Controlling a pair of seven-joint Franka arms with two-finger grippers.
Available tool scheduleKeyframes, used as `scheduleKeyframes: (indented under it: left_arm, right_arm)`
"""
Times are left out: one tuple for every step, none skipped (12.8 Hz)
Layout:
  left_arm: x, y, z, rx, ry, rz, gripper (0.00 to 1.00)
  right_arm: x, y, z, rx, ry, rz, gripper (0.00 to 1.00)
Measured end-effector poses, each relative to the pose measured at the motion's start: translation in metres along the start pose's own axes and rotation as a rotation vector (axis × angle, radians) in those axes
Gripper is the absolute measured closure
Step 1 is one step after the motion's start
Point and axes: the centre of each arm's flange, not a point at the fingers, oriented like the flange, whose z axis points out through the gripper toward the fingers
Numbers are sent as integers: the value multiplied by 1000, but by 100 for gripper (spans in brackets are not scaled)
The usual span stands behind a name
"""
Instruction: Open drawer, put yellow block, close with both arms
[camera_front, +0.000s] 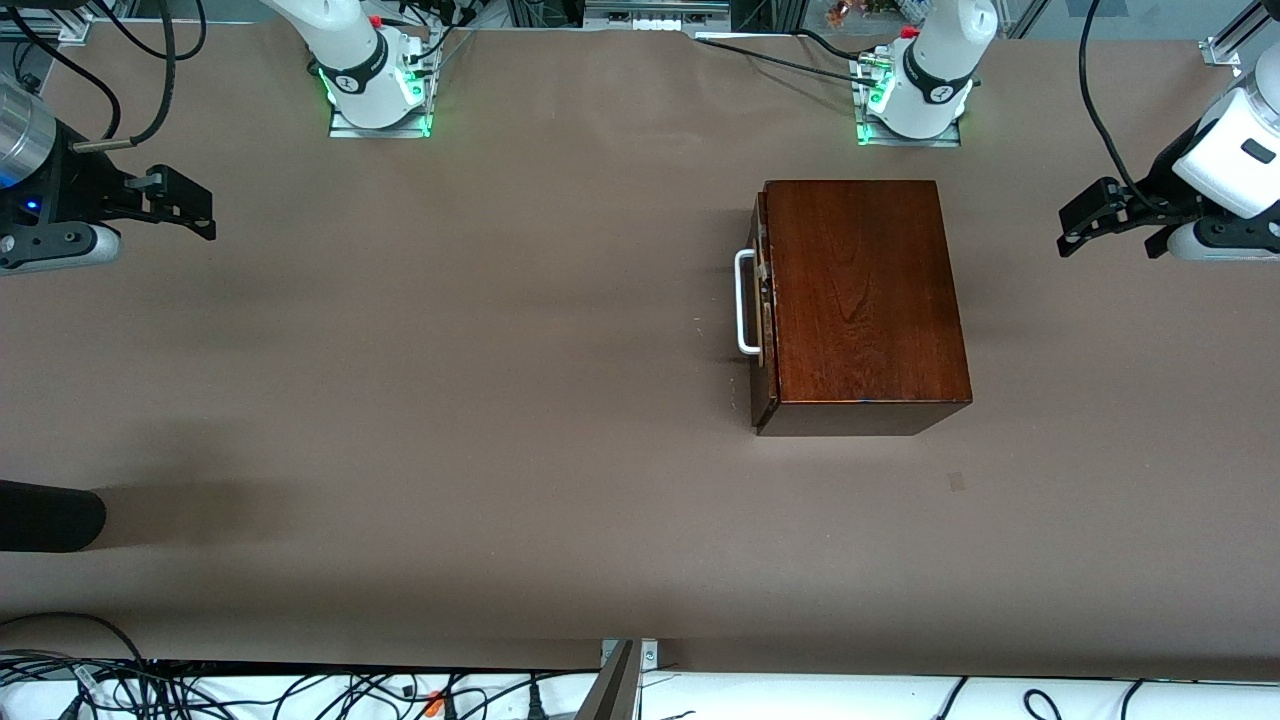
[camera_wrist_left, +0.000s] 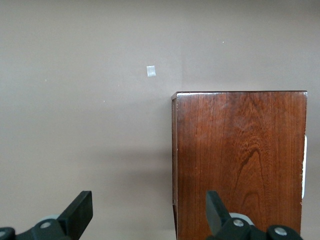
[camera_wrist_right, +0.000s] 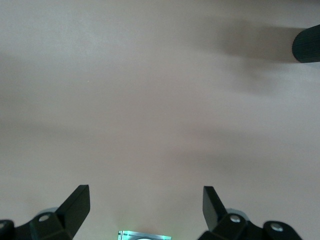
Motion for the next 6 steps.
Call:
scheduleKeyframes:
  left_arm:
    - [0,-3,0,0,-1,-13,0]
    - [0,-8,0,0,-3,-25,0]
    - [0,-12,1,1,-8,-33,0]
    - [0,-15,1,1,-13,-39,0]
    - [-2,-16,0,2,-21,-40,0]
    - [-3,-16,-1,2,-30,-40,0]
  right_arm:
    - [0,0,0,0,0,0,0]
    - [0,0,0,0,0,0,0]
    - [0,0,0,0,0,0,0]
    - [0,0,0,0,-1,0,0]
    - [0,0,0,0,-1,0,0]
    - [0,0,0,0,-1,0,0]
